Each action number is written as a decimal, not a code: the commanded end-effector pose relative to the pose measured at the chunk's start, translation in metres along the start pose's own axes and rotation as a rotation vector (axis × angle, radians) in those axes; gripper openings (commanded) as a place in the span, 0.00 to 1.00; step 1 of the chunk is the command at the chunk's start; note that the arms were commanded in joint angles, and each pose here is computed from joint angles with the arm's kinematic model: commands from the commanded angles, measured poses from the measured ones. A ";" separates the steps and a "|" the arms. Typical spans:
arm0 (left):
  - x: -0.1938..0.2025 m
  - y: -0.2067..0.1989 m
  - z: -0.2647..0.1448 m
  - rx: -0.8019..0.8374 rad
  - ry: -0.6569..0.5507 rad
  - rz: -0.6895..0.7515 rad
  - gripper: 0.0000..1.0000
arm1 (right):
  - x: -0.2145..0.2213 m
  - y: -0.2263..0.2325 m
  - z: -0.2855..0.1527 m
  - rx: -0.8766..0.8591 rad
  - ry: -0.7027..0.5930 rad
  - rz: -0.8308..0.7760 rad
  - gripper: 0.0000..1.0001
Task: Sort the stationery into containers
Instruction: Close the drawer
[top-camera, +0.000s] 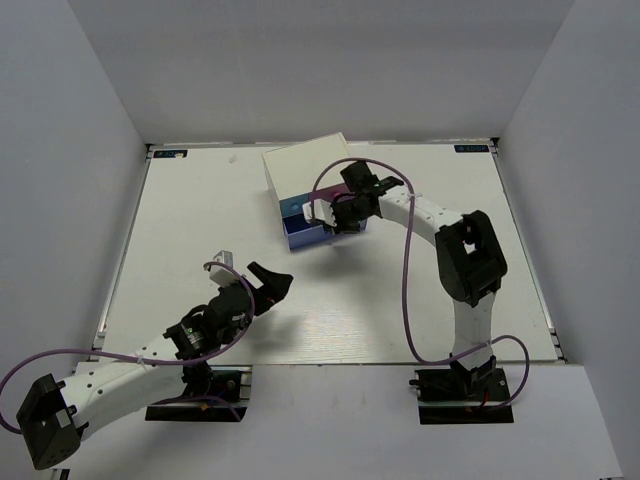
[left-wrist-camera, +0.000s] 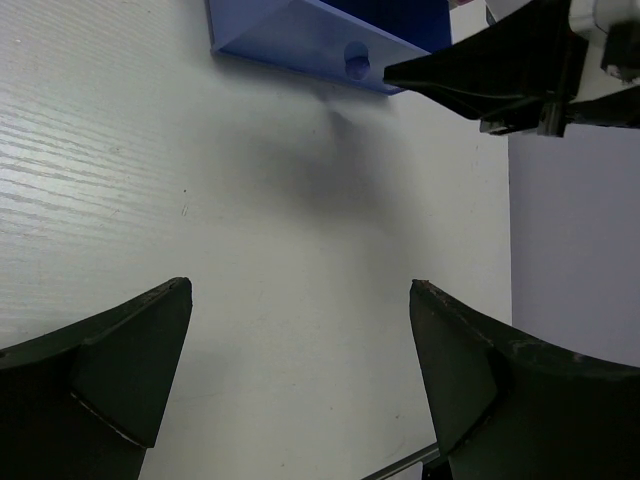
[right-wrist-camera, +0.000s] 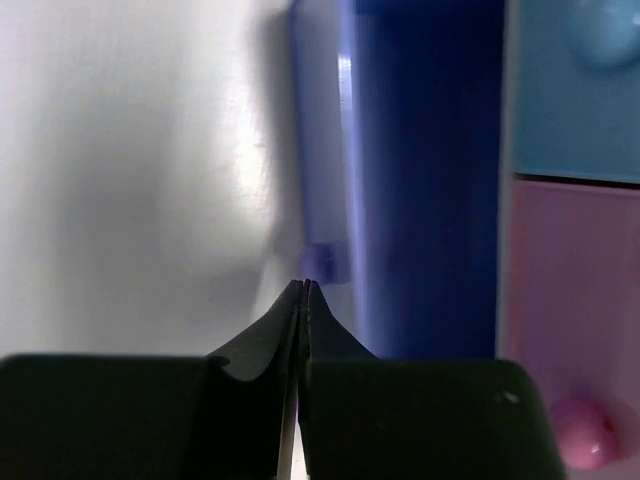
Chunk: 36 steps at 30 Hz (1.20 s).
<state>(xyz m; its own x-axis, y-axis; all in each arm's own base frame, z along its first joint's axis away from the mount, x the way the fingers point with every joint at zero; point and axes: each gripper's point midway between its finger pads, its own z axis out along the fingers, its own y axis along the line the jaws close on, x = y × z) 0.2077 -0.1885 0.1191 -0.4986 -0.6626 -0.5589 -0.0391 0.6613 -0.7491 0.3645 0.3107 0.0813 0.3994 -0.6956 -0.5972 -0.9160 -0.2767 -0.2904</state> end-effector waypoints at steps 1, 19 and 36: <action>-0.002 0.004 0.000 -0.012 -0.017 0.001 1.00 | 0.009 -0.032 0.012 0.137 0.053 0.047 0.01; -0.005 0.003 -0.001 -0.016 -0.025 0.010 1.00 | 0.003 -0.093 0.027 0.398 0.105 0.050 0.16; -0.005 0.004 -0.001 -0.024 -0.021 0.016 1.00 | -0.017 -0.061 0.034 0.346 -0.029 0.046 0.21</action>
<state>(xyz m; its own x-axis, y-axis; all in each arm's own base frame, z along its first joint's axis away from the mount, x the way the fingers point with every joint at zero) 0.2082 -0.1837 0.1147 -0.4913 -0.6582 -0.5704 -0.0561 0.6775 -0.7334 0.4371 0.3510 0.0542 0.3046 -0.7841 -0.5408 -0.8628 0.0134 -0.5054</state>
